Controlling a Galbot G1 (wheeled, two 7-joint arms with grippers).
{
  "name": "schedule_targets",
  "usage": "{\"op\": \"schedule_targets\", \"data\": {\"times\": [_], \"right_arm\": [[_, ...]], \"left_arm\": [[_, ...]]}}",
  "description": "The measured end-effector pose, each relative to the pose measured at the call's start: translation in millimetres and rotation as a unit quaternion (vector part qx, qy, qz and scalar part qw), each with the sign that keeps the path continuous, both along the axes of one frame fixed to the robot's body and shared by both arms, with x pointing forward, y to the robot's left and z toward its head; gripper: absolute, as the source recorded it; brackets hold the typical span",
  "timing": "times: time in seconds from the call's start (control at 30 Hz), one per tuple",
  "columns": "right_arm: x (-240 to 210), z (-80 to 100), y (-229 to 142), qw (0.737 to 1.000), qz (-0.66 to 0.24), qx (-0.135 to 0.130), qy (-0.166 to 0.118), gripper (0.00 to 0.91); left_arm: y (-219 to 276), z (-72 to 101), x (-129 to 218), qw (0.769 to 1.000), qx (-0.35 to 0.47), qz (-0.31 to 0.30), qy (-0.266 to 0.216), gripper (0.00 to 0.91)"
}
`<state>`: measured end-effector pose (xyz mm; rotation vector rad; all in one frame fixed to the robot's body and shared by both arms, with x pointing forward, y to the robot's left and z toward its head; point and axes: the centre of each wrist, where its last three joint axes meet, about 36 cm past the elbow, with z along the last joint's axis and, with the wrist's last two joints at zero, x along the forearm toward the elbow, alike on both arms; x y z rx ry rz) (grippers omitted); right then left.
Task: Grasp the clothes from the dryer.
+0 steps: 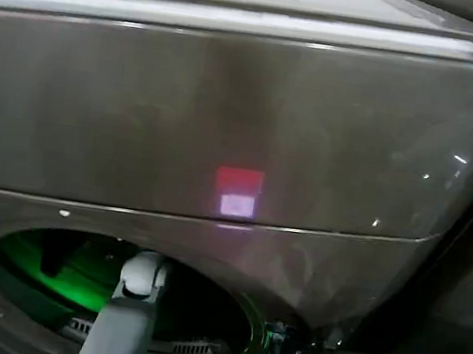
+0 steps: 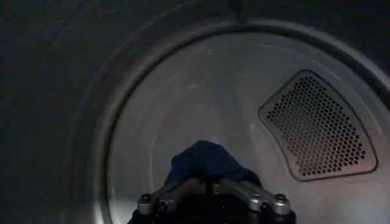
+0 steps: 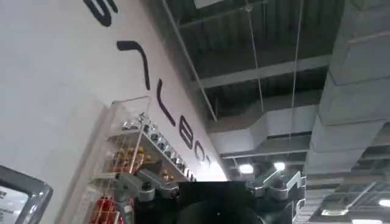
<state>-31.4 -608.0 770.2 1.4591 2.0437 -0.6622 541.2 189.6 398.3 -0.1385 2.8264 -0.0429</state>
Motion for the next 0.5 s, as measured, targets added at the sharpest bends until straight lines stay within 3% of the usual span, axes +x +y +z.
{"op": "schedule_targets", "data": {"times": [0.5], "right_arm": [[-10, 14.5, 9, 1.000, -0.013, -0.008, 0.010, 0.907]], "left_arm": [[-3, 3.3, 3, 1.000, 0.000, -0.011, 0.004, 0.000]]}}
